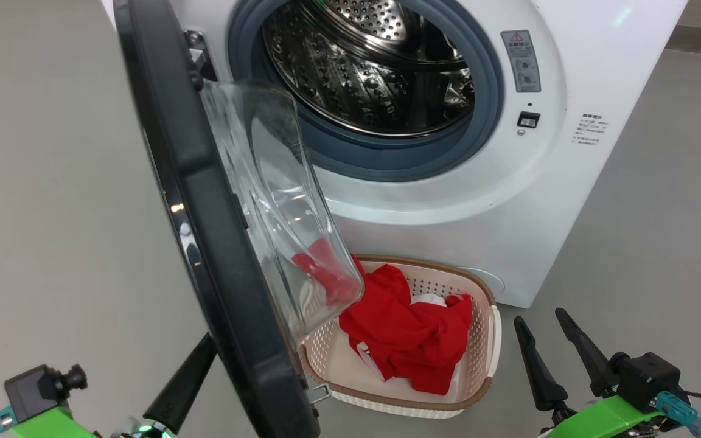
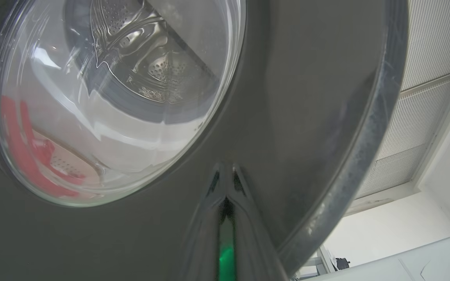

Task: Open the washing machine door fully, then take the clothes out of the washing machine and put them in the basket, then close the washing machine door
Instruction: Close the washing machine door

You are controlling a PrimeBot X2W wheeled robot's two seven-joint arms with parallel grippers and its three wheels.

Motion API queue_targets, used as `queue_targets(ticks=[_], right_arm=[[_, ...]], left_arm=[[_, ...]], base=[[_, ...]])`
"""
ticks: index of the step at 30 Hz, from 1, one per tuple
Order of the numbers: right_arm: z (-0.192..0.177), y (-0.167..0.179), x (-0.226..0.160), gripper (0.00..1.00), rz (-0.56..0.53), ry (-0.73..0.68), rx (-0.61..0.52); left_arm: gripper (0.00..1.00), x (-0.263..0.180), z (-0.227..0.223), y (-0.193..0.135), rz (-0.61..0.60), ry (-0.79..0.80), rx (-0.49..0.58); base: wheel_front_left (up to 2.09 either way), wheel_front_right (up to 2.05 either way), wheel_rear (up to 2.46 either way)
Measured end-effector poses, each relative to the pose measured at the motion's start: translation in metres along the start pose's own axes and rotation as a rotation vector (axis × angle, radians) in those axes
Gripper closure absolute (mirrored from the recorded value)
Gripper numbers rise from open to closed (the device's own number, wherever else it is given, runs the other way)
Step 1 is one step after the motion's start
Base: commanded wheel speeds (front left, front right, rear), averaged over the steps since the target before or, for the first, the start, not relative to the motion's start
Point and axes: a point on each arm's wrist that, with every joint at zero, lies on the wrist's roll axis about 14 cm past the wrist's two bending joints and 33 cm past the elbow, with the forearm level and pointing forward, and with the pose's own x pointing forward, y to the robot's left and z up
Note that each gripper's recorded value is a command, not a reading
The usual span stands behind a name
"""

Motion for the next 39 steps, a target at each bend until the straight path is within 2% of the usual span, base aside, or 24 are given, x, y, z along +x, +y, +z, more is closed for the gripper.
queue_targets(ticks=[9,17,22,30,39], right_arm=[[0.000,-0.012,-0.003,0.00,-0.037,-0.004,0.010],[-0.001,-0.028,-0.008,0.00,-0.086,-0.008,0.023],[0.007,-0.040,-0.003,0.00,-0.115,-0.037,0.027],[0.010,-0.069,-0.006,0.00,-0.198,-0.055,0.042],[0.007,-0.098,-0.012,0.00,-0.285,-0.061,0.058]], left_arm=[[1.00,0.018,-0.023,-0.008,-0.033,0.090,0.034],[1.00,0.060,-0.062,-0.046,-0.179,0.182,0.066],[1.00,0.092,-0.081,-0.057,-0.232,0.204,0.103],[1.00,0.148,-0.113,-0.052,-0.261,0.228,0.232],[1.00,0.212,-0.133,-0.051,-0.288,0.204,0.278]], base=[[0.00,0.00,0.00],[0.00,0.00,0.00],[0.00,0.00,0.00],[0.00,0.00,0.00],[0.00,0.00,0.00]])
